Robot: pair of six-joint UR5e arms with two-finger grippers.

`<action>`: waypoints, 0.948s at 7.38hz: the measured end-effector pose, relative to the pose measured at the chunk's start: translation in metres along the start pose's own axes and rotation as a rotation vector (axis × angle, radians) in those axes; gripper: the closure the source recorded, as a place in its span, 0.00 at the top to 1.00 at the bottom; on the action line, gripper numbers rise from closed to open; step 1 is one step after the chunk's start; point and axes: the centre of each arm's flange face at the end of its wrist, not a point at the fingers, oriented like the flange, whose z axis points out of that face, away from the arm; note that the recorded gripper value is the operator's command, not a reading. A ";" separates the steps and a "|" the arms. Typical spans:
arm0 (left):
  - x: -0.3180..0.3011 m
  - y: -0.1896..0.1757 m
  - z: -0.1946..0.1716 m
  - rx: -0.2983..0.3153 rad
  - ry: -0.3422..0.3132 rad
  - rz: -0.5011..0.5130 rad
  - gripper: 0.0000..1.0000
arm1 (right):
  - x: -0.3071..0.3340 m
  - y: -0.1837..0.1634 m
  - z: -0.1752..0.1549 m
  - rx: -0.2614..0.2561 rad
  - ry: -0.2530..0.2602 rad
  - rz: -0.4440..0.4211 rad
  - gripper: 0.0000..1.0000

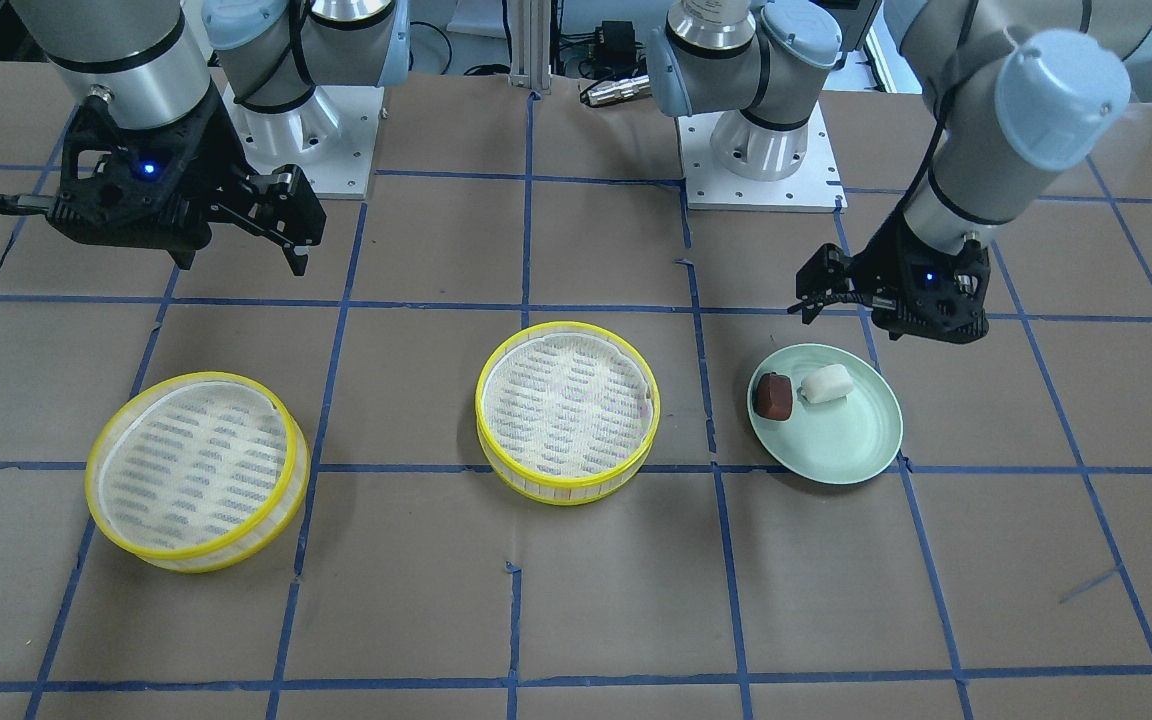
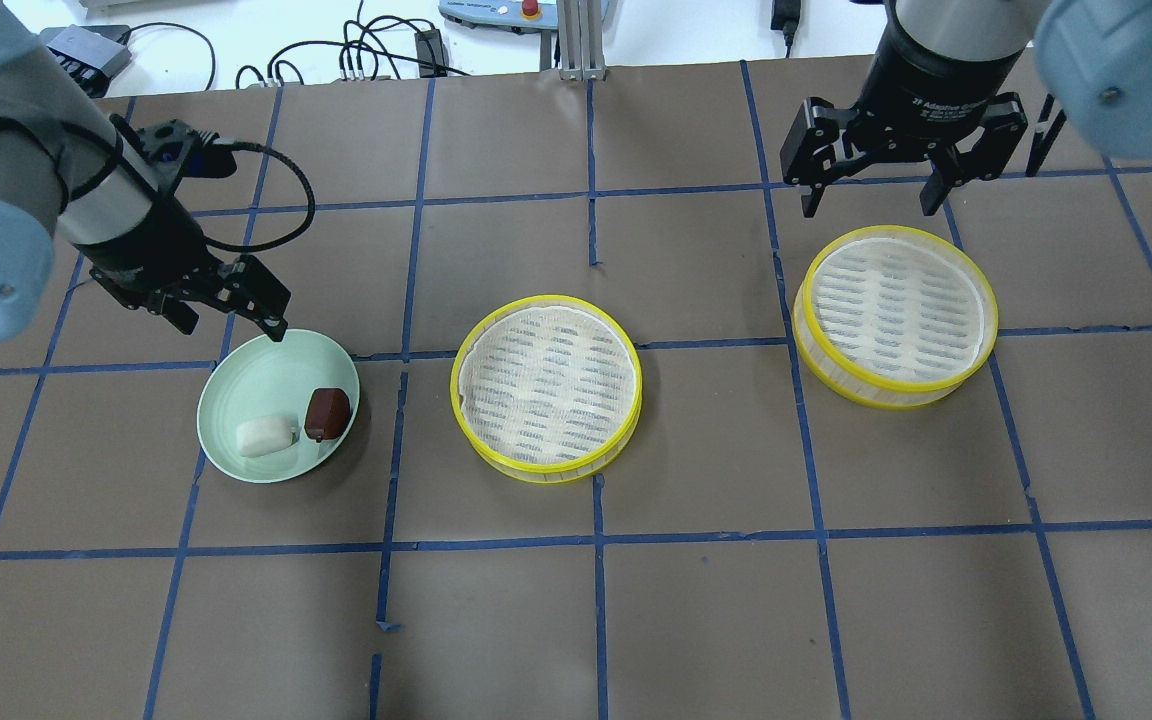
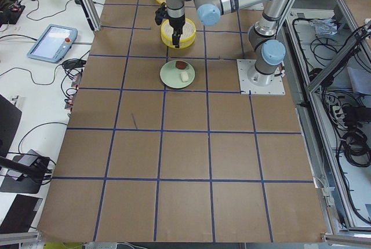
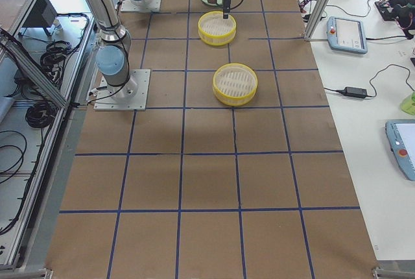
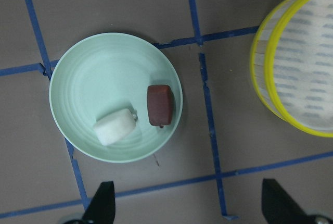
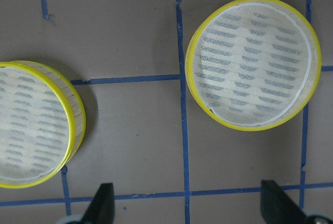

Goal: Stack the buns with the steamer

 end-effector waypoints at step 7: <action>-0.054 0.005 0.157 -0.106 0.008 -0.035 0.14 | 0.151 -0.061 0.188 -0.104 0.032 -0.076 0.95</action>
